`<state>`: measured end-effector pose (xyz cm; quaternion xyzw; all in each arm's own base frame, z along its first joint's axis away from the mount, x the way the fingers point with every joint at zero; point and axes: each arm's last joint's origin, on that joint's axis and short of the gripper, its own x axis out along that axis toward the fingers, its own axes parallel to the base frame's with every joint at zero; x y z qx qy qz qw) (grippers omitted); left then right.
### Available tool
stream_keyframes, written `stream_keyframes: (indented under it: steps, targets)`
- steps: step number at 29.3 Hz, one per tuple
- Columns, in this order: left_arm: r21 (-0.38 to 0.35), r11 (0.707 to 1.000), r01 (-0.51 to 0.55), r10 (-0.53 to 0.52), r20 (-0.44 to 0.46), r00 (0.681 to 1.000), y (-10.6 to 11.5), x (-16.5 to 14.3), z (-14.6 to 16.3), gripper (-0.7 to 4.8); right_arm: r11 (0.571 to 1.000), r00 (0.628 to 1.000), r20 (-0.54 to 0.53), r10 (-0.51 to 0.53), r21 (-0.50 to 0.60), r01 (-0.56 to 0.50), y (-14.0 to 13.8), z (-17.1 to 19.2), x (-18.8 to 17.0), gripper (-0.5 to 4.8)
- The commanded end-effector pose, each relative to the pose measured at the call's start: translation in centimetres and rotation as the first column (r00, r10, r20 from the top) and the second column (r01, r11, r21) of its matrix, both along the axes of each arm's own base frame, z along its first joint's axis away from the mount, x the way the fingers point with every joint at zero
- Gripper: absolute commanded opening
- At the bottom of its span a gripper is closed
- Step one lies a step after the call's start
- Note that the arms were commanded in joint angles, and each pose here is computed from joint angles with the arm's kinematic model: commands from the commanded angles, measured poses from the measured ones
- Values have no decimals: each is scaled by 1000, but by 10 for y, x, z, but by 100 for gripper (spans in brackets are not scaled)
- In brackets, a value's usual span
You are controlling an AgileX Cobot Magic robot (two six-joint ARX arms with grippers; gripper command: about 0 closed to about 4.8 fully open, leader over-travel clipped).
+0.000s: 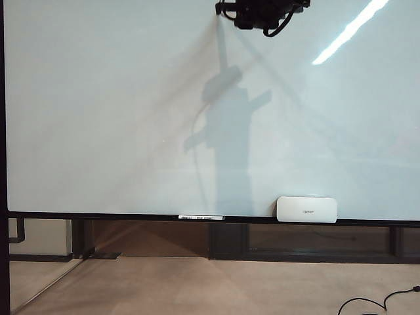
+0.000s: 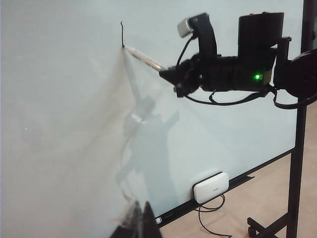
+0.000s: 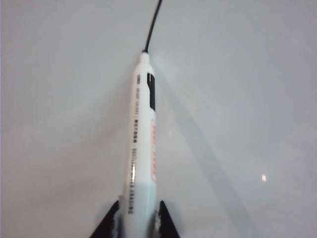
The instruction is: Reach to the right to find the marker pen, pick it up, and write the number 16 on the whiteboard.
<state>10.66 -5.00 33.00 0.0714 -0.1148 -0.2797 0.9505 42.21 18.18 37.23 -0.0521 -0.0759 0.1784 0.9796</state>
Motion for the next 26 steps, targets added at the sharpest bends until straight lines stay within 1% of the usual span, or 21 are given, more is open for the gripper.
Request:
stream_keyframes:
  steps: [1, 5, 12, 18, 21, 25, 26]
  targets:
    - [-1, 1000, -3, 3, 20, 1000, 0, -1, 3, -6, 999, 996, -77, -46, -9, 46, -3, -5, 1, -5]
    - [6, 1000, -4, 4, 25, 1000, 0, -1, 3, -6, 998, 989, -136, -53, -25, 50, -3, -12, 2, -5]
    - [5, 1000, -4, 4, 24, 1000, 0, -1, 3, -6, 998, 979, -196, -57, -49, 49, -2, -25, 6, -5]
    - [4, 1000, -4, 4, 25, 1000, 0, -1, 3, -6, 997, 962, -263, -70, -56, 57, -1, -38, 10, -5]
    - [4, 1000, -4, 4, 25, 1000, 0, -1, 3, -6, 997, 964, -258, -68, -54, 56, 0, -39, 11, -5]
    - [5, 1000, -4, 4, 24, 1000, 0, -1, 3, -6, 999, 978, -203, -49, -25, 45, 2, -21, 2, -5]
    - [5, 1000, -4, 4, 24, 1000, 0, -1, 3, -6, 1000, 981, -191, -29, -18, 26, 2, -14, -3, -5]
